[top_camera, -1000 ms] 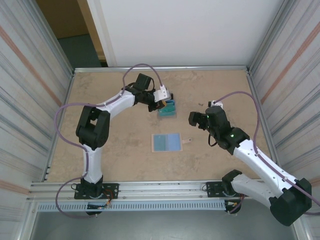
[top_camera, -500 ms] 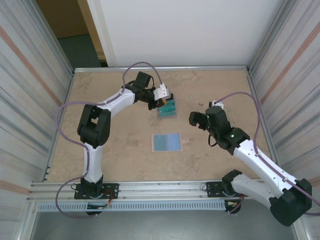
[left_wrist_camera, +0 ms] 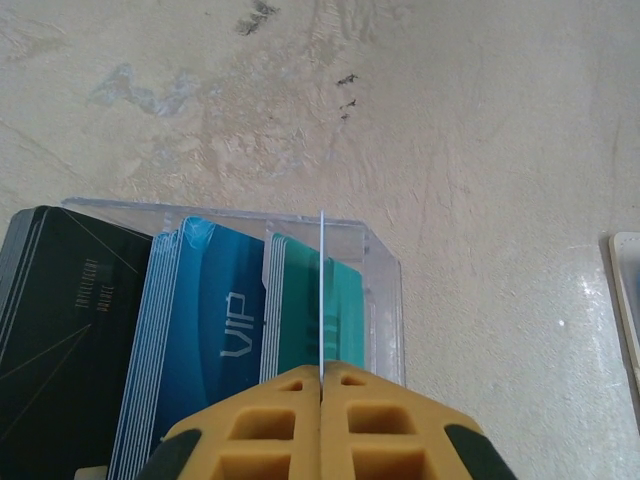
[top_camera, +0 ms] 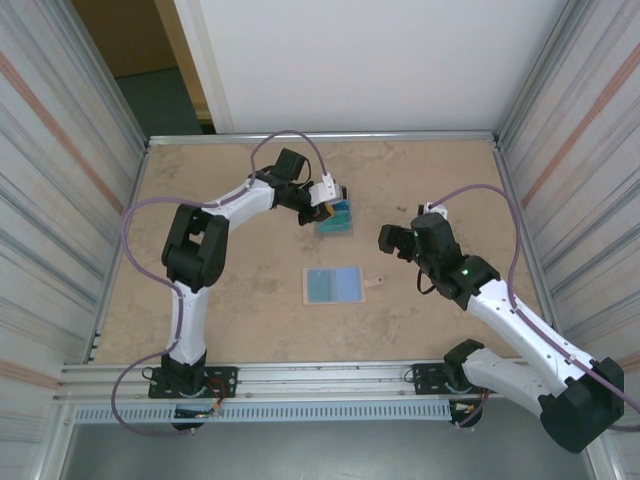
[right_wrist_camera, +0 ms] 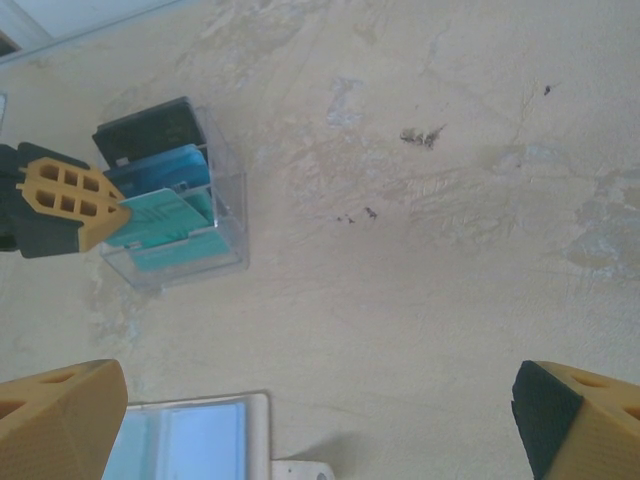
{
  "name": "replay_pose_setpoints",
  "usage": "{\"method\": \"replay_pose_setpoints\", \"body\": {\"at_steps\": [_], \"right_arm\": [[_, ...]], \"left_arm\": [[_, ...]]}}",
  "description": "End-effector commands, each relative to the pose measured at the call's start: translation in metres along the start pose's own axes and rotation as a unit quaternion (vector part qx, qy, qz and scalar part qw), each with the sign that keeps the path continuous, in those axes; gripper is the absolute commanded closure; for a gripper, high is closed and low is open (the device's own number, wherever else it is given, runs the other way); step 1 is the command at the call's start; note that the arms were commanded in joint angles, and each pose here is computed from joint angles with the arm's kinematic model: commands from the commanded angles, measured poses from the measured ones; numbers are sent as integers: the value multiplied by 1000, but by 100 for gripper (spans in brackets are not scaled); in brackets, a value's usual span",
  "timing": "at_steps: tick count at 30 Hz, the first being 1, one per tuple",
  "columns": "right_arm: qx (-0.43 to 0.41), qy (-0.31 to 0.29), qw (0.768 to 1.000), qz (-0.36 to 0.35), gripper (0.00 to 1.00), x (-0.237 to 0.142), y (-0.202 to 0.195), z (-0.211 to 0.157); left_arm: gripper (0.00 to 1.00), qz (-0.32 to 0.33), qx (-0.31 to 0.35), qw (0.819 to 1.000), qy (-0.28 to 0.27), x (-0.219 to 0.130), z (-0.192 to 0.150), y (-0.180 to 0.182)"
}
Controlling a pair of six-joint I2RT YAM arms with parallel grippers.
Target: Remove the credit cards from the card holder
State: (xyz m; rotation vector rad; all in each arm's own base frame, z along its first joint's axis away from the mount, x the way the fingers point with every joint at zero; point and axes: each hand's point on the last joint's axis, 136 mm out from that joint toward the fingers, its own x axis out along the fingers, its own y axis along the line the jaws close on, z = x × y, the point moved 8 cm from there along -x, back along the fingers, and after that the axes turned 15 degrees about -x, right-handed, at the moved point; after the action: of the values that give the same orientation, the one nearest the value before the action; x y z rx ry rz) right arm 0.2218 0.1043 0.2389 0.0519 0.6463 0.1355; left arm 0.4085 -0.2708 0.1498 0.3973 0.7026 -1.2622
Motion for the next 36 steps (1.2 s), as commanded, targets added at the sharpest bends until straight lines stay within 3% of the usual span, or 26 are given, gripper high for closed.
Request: {"method": "replay_pose_setpoints", "body": {"at_steps": [1, 9, 12, 15, 25, 31, 33, 35, 36], "right_arm": [[24, -19, 1000, -4, 1, -10, -3, 10], [25, -16, 1000, -3, 1, -11, -4, 8], [25, -16, 1000, 0, 1, -11, -3, 9], [23, -14, 1000, 2, 1, -11, -2, 9], [11, -2, 1000, 18, 2, -5, 5, 4], [-13, 11, 999, 28, 9, -2, 20, -1], [-20, 15, 999, 39, 12, -3, 28, -3], [-35, 33, 998, 45, 15, 4, 39, -9], [-42, 37, 997, 47, 17, 5, 45, -12]], "left_arm": [[100, -13, 11, 1000, -9, 2, 8, 0], [100, -12, 9, 1000, 0, 7, 6, 0], [92, -8, 9, 1000, 3, 9, 6, 0], [74, -5, 7, 1000, 2, 8, 9, -1], [70, 26, 14, 998, -59, -34, 38, -19], [34, 97, -7, 988, -120, -75, 42, -41], [28, 129, -29, 981, -141, -87, 34, -51], [13, 180, -66, 968, -160, -99, 25, -57], [2, 212, -93, 958, -171, -104, 17, -59]]}}
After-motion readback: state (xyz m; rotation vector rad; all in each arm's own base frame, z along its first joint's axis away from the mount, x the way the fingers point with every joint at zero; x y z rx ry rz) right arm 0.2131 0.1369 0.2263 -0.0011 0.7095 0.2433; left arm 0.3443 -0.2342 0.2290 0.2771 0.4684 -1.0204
